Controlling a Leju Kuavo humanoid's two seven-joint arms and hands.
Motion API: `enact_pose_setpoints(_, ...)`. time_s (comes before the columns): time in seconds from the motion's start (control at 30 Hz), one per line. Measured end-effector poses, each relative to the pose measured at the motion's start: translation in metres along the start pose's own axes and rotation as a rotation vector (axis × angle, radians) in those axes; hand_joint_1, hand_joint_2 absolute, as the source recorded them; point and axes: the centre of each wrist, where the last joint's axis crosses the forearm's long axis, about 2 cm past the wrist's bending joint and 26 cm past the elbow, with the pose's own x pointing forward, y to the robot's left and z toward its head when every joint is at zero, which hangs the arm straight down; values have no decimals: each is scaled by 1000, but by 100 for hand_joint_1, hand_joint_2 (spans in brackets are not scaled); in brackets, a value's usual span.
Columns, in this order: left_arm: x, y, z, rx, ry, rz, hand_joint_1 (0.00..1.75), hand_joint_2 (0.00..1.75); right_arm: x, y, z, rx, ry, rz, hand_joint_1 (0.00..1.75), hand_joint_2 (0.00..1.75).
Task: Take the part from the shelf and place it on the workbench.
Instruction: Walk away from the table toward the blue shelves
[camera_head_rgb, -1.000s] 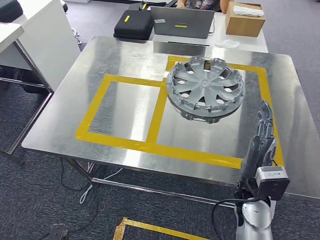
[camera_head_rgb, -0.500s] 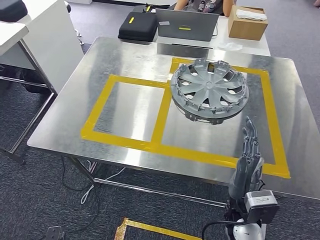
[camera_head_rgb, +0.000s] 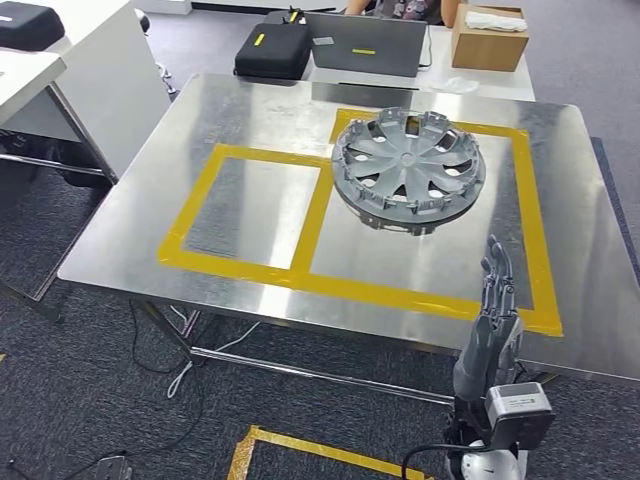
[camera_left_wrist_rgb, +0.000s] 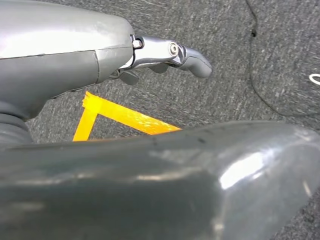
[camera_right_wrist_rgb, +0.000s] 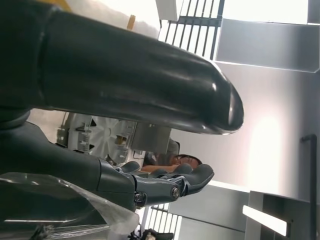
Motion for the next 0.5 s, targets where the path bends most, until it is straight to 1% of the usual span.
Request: enact_pose_setpoints(0.5, 0, -1, 0, 5, 4, 10, 0, 0, 1, 0, 0, -7, -1, 2, 0, 0)
